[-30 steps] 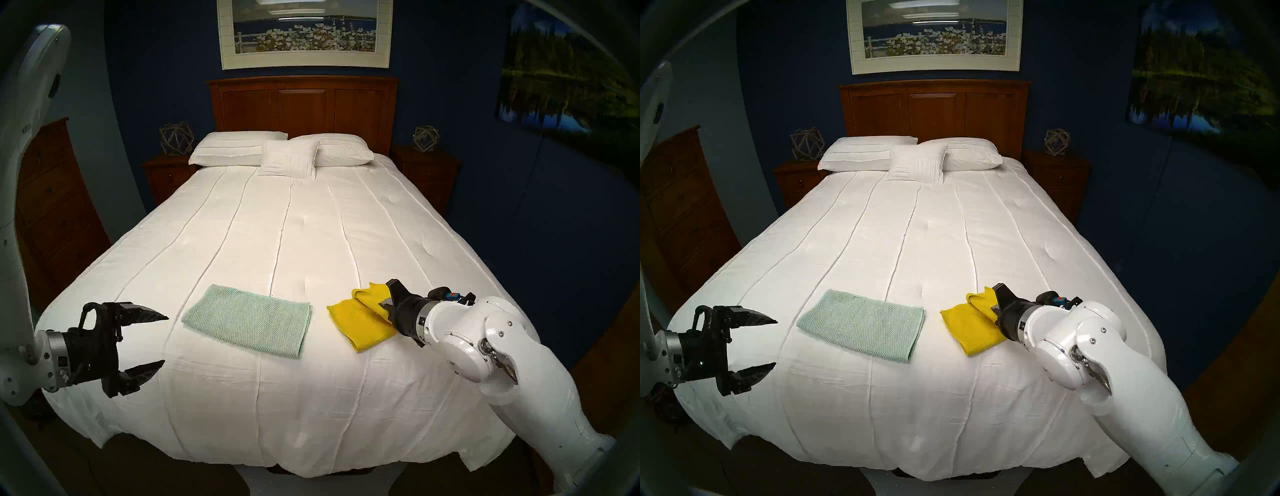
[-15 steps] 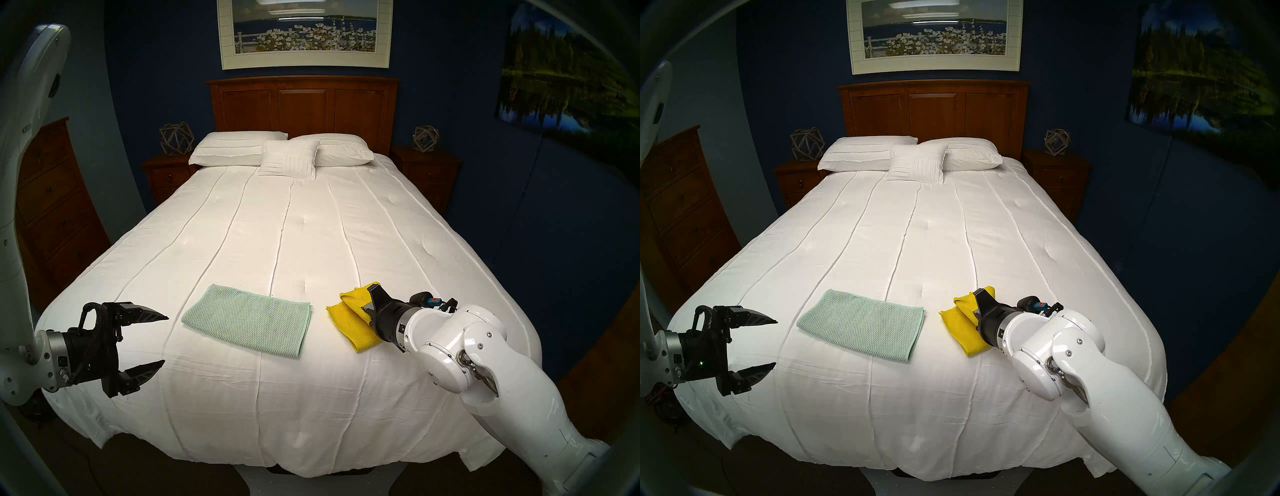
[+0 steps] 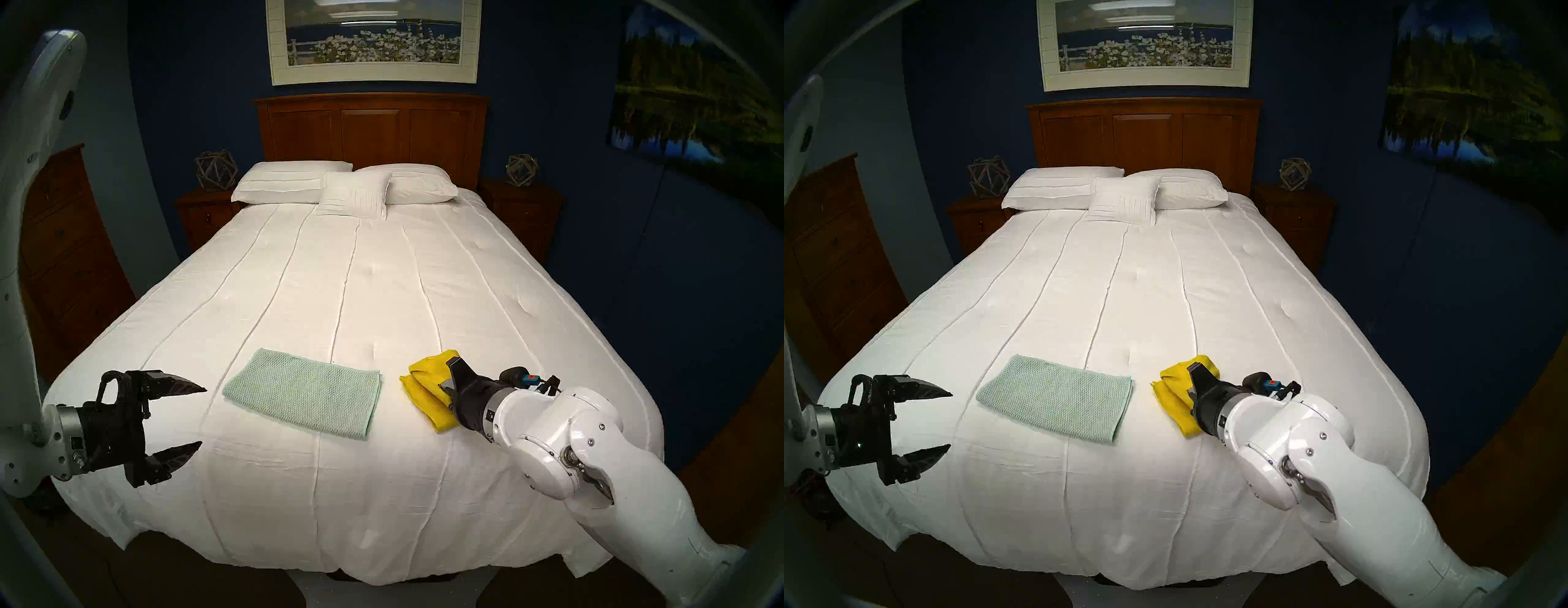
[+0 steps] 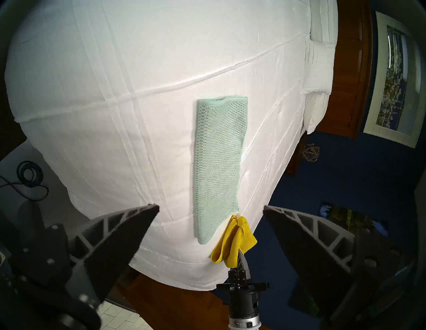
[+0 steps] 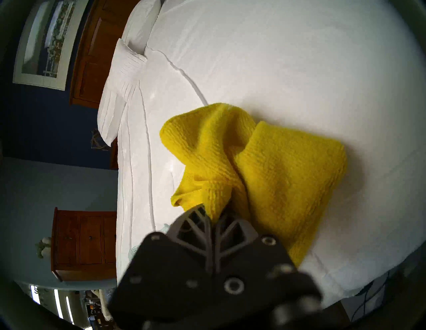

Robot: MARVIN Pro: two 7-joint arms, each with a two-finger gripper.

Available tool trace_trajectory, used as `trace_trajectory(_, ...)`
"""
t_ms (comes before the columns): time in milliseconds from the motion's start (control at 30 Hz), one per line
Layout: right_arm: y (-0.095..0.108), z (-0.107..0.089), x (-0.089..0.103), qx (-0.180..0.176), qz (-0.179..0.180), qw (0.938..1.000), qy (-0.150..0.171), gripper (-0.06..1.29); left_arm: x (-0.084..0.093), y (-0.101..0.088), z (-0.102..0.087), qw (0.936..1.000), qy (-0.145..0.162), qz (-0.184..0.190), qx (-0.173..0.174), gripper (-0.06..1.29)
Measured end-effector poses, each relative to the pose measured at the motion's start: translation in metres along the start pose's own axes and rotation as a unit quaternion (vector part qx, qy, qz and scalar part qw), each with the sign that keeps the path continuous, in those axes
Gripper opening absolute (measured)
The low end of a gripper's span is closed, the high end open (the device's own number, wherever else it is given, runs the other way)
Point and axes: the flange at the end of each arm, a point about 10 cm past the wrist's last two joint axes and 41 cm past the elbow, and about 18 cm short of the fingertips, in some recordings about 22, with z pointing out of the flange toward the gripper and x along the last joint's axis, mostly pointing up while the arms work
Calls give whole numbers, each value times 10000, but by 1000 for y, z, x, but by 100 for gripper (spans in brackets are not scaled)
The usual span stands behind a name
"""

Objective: Fold the hand towels twice and stack them up

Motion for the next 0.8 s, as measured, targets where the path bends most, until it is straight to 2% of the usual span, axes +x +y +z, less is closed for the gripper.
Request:
trace_trajectory(267,0,7,-8,-34,-99,9999,-88,0,0,0,0,10000,0,0,0,125)
trace_trajectory(467,0,0,-12,-12,-89,9999,-123,20,0,0,0,10000,-1,0,-1,125)
trace_trajectory(733,9,-11,-12,-55,47,10000,-61,32,0,0,0,10000,-1,0,-1,125)
trace_trajectory(800,12,-13,-12,-67,78,9999,-40,53,0,0,0,10000,-1,0,-1,125)
